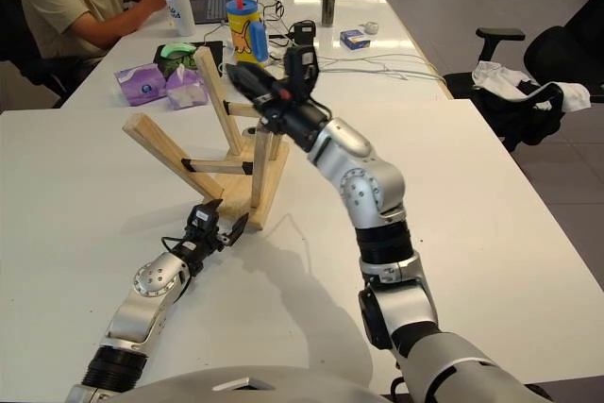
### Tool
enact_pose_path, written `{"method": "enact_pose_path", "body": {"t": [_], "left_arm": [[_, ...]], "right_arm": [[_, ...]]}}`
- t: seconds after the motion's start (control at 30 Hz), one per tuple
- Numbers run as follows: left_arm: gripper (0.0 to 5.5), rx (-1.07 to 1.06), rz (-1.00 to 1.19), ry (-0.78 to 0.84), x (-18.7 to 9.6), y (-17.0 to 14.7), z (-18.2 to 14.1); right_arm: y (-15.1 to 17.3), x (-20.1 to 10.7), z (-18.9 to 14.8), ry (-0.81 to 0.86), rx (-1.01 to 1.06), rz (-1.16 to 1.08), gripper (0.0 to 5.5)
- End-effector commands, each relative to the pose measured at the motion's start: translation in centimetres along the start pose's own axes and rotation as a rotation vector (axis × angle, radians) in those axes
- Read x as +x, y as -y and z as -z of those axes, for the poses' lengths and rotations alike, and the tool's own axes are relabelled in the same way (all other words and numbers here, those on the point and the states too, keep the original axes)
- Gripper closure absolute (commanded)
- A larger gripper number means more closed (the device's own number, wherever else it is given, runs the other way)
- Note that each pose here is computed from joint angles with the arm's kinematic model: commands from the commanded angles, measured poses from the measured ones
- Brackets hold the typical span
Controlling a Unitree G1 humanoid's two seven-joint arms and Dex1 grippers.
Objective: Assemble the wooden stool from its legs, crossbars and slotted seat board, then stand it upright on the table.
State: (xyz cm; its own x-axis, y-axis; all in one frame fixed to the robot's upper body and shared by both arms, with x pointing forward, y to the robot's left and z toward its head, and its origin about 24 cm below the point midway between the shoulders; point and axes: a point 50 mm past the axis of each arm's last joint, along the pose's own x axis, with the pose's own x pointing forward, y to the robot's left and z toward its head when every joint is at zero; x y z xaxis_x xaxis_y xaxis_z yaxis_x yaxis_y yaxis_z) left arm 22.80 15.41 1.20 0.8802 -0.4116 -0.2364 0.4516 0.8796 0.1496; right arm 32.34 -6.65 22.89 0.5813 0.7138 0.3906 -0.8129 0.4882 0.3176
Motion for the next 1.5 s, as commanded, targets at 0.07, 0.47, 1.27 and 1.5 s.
{"method": "enact_pose_path", "body": {"t": [0.07,0.47,1.27,1.5], "left_arm": [[1.86,-0.027,0.008,-0.284,-1.2,0.9,5.2],[1.86,-0.026,0.017,-0.254,0.2,0.9,4.6],[1.86,0.121,-0.204,0.394,-6.0,-1.0,-4.2],[1.86,-0.012,-0.623,0.244,-7.6,-7.6,-1.8]], "right_arm": [[-3.3,1.6,-8.3,0.297,-0.048,-0.186,4.40],[3.0,-10.1,18.3,-0.880,0.027,0.378,4.40],[6.4,-11.1,12.1,-0.526,-0.202,0.576,4.40],[4.7,-11.2,13.2,-0.519,-0.147,0.565,4.40]]}}
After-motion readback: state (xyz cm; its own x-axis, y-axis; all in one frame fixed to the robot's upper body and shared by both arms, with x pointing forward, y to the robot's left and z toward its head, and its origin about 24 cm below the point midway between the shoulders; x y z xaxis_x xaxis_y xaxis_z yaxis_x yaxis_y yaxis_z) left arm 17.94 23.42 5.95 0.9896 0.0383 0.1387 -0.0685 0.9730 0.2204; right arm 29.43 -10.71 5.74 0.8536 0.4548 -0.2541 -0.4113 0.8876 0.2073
